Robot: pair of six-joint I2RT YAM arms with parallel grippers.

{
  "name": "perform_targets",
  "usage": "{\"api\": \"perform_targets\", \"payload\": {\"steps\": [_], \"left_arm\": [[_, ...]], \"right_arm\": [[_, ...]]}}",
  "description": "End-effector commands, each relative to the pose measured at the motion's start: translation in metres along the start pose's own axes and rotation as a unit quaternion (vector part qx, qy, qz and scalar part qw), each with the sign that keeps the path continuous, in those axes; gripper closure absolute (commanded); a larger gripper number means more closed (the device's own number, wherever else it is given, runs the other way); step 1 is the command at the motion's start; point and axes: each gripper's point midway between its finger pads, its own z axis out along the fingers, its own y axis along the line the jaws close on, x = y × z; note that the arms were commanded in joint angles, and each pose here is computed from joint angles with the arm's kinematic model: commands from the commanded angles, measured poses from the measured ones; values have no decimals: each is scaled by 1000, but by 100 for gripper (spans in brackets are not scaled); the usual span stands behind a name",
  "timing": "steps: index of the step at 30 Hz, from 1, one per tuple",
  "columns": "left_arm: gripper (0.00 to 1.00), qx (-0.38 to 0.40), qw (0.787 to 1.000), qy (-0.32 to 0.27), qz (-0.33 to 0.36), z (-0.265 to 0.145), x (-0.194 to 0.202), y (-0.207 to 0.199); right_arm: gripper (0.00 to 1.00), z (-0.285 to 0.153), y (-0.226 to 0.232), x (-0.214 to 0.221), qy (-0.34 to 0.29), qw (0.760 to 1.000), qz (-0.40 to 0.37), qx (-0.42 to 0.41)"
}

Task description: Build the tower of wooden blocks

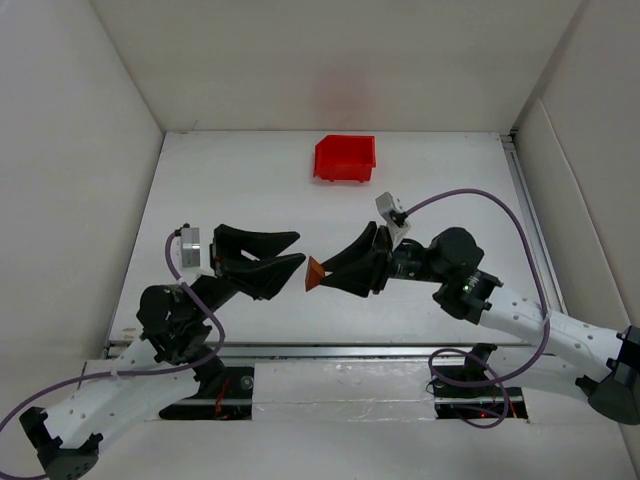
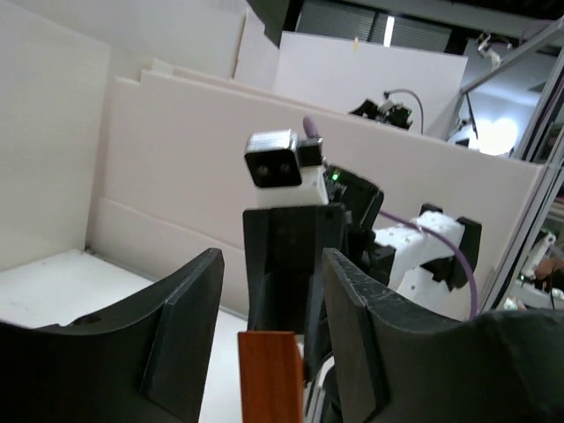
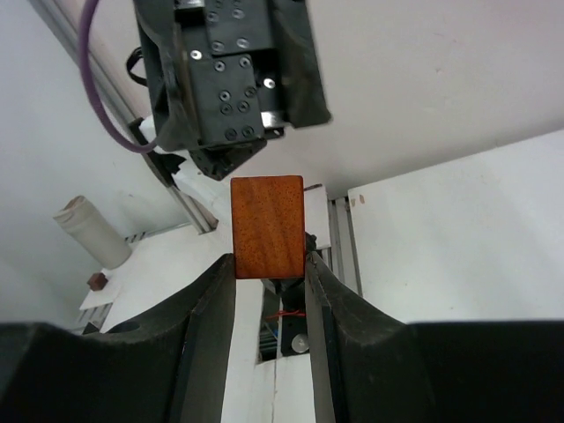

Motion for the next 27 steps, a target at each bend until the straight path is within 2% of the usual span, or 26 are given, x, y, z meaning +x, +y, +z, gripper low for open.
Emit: {"api": "perform_targets", "payload": {"steps": [1, 6, 9, 10, 11, 16, 19, 23, 25, 26, 27], "left_arm": [[52, -5, 999, -47, 20, -2, -22, -1], [27, 1, 999, -36, 21, -2, -17, -2], [22, -4, 1000, -19, 20, 1, -10, 1], [21, -5, 1000, -17, 20, 1, -9, 2], [20, -3, 1000, -11, 19, 1, -5, 2], [20, 26, 999, 21, 9, 5, 9, -5], [22, 46, 998, 47, 0, 8, 21, -9], [34, 80, 994, 67, -9, 6, 31, -19], [43, 88, 994, 68, -11, 6, 32, -21], [54, 91, 993, 69, -12, 6, 32, -22], [59, 92, 993, 70, -13, 6, 32, -23]], "right_arm": [[100, 2, 6, -17, -8, 1000, -13, -3], [100, 6, 8, -15, 9, 1000, -11, -13], [100, 6, 7, -15, 19, 1000, -14, -8], [100, 6, 1, -23, 17, 1000, -17, 11], [100, 4, -2, -14, 41, 999, -12, 17], [100, 3, -8, -15, 78, 996, -32, 16], [100, -2, -8, -11, 114, 993, -34, 18], [100, -9, 2, -16, 123, 991, -56, 6], [100, -11, 3, -17, 123, 991, -61, 9], [100, -12, 5, -19, 123, 990, -64, 8], [100, -13, 2, -20, 121, 990, -65, 12]]}}
